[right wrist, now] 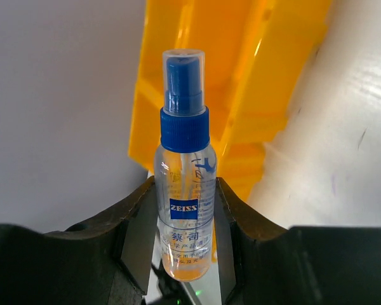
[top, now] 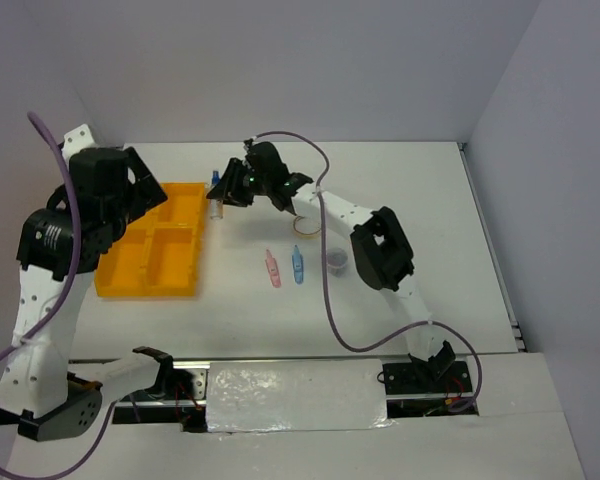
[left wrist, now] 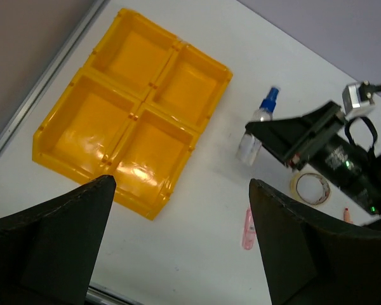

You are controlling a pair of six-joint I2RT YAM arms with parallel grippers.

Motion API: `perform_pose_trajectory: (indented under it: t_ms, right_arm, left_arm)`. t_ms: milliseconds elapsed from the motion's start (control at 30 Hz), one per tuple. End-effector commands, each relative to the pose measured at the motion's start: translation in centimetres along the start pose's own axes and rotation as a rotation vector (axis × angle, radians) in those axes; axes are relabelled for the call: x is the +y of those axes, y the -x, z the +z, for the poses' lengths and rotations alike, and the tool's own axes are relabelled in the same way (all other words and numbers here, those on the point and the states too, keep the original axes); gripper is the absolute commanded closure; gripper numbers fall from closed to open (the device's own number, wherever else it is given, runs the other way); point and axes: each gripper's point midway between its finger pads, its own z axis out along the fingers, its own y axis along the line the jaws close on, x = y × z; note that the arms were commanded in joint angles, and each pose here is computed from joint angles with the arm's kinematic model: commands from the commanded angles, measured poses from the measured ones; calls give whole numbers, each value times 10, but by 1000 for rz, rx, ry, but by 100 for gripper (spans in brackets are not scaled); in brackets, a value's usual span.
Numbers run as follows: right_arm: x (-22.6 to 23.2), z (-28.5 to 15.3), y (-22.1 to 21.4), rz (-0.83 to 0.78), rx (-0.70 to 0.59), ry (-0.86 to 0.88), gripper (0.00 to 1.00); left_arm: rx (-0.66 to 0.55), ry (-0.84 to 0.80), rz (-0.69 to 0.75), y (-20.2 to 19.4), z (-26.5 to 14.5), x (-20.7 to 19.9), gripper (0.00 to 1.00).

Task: Sort the stationery into containers
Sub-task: Place the stationery in the storage box.

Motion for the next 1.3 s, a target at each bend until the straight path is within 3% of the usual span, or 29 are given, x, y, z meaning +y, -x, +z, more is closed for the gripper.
perform_pose_trajectory:
  t_ms: [0, 33, 233, 467, 633, 867, 1267]
  right_arm:
    - [3, 33, 14, 65, -54, -36, 100]
    - [29, 36, 25, 29, -69, 20, 100]
    - [28, 54, 40, 43, -162, 63, 96]
    - [49, 69, 53, 30, -222, 145, 90]
    - [59, 79, 38, -3, -247, 164, 82]
    - [76, 86, 42, -61, -357, 179, 79]
    - [45, 99, 41, -136, -368, 99, 73]
  left_arm:
    - [15, 15, 0, -12, -3, 11, 1]
    - [43, 11, 20, -21, -1, 12, 1]
    - [112, 27, 83, -48, 5, 22, 1]
    - [92, -29, 79, -51, -1, 22, 1]
    - [66, -10, 94, -46, -6, 31, 1]
    - [48, -90, 78, -45, -19, 27, 1]
    - [36, -141, 91, -46, -30, 28, 1]
